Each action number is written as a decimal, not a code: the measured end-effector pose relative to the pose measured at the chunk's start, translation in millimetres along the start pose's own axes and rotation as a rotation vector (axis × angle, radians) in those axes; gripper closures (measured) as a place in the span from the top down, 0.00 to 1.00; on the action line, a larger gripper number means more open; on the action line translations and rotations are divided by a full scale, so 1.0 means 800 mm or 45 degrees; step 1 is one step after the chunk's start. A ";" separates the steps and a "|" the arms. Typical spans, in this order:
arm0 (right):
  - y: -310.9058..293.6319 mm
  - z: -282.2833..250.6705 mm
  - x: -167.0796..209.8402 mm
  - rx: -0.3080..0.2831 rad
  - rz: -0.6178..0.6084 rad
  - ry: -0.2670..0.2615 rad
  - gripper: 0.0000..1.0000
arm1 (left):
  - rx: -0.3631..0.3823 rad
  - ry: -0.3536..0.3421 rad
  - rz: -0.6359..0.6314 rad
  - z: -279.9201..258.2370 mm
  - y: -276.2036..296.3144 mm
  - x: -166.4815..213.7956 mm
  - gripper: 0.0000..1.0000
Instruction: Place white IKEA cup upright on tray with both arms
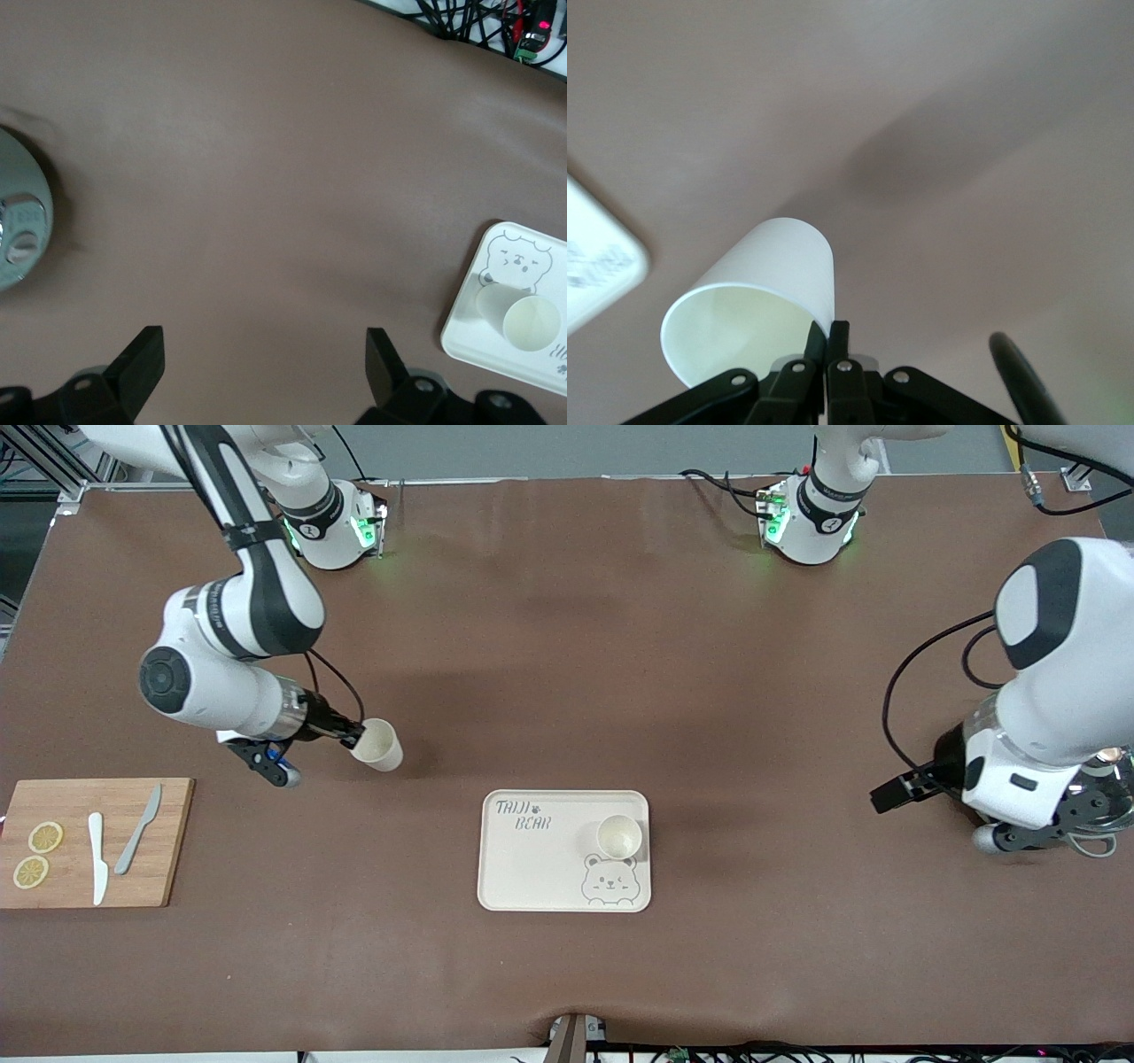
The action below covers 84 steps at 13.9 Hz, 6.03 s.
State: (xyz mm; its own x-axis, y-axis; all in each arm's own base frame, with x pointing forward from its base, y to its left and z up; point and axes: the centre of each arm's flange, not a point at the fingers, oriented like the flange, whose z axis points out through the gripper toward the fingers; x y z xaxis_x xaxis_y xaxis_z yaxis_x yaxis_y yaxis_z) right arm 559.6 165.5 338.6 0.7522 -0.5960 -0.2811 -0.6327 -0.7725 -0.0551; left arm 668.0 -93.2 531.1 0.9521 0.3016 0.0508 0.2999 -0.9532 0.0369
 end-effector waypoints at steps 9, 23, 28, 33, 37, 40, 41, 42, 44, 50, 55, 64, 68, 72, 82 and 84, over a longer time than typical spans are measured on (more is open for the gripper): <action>-0.226 0.088 -0.064 0.082 0.469 0.023 0.02 | 0.121 0.000 0.259 -0.098 -0.118 -0.012 1.00; -0.236 0.135 -0.046 0.128 0.486 0.054 0.45 | 0.115 -0.054 0.381 -0.101 -0.084 -0.036 1.00; -0.245 0.121 -0.049 0.146 0.455 0.084 0.94 | 0.128 -0.072 0.377 -0.132 -0.091 -0.060 1.00; -0.248 0.058 -0.073 -0.040 0.266 0.306 1.00 | 0.112 -0.036 0.404 -0.167 -0.084 -0.098 1.00; -0.208 -0.031 -0.075 -0.206 0.306 0.286 1.00 | 0.112 -0.042 0.401 -0.168 -0.095 -0.134 1.00; -0.162 -0.092 -0.051 -0.247 0.238 0.253 1.00 | 0.109 -0.014 0.405 -0.176 -0.103 -0.161 1.00; -0.148 -0.108 -0.047 -0.246 0.195 0.247 1.00 | 0.107 -0.010 0.406 -0.178 -0.104 -0.166 1.00; -0.134 -0.121 -0.047 -0.246 0.149 0.241 1.00 | 0.105 -0.008 0.404 -0.178 -0.105 -0.167 1.00; -0.110 -0.139 -0.054 -0.254 0.037 0.230 1.00 | 0.097 -0.004 0.397 -0.176 -0.108 -0.163 1.00; -0.028 -0.178 -0.031 -0.282 -0.349 0.189 1.00 | 0.095 -0.003 0.396 -0.175 -0.108 -0.162 1.00; 0.043 -0.216 0.024 -0.277 -0.594 0.161 1.00 | 0.091 0.013 0.396 -0.176 -0.107 -0.160 1.00; 0.137 -0.284 0.051 -0.251 -0.775 0.156 1.00 | 0.082 0.044 0.395 -0.177 -0.106 -0.155 1.00; 0.158 -0.345 0.020 -0.243 -0.808 0.169 1.00 | 0.082 0.034 0.405 -0.163 -0.099 -0.148 1.00; 0.163 -0.375 0.009 -0.240 -0.824 0.175 1.00 | 0.075 0.057 0.405 -0.158 -0.097 -0.140 1.00; 0.148 -0.404 -0.021 -0.222 -0.881 0.250 1.00 | 0.084 0.019 0.391 -0.135 -0.102 -0.131 1.00; 0.148 -0.418 -0.026 -0.213 -0.881 0.275 1.00 | 0.086 0.004 0.387 -0.124 -0.102 -0.124 1.00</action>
State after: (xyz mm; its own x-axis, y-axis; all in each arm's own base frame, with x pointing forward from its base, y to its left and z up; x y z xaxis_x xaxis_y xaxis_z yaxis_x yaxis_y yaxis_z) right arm 530.8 12.8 658.2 0.9990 0.0226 -0.0393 0.0226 -0.9997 0.0001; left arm 542.8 -43.2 622.1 0.9986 0.0023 0.0525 0.0048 -0.9989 -0.0471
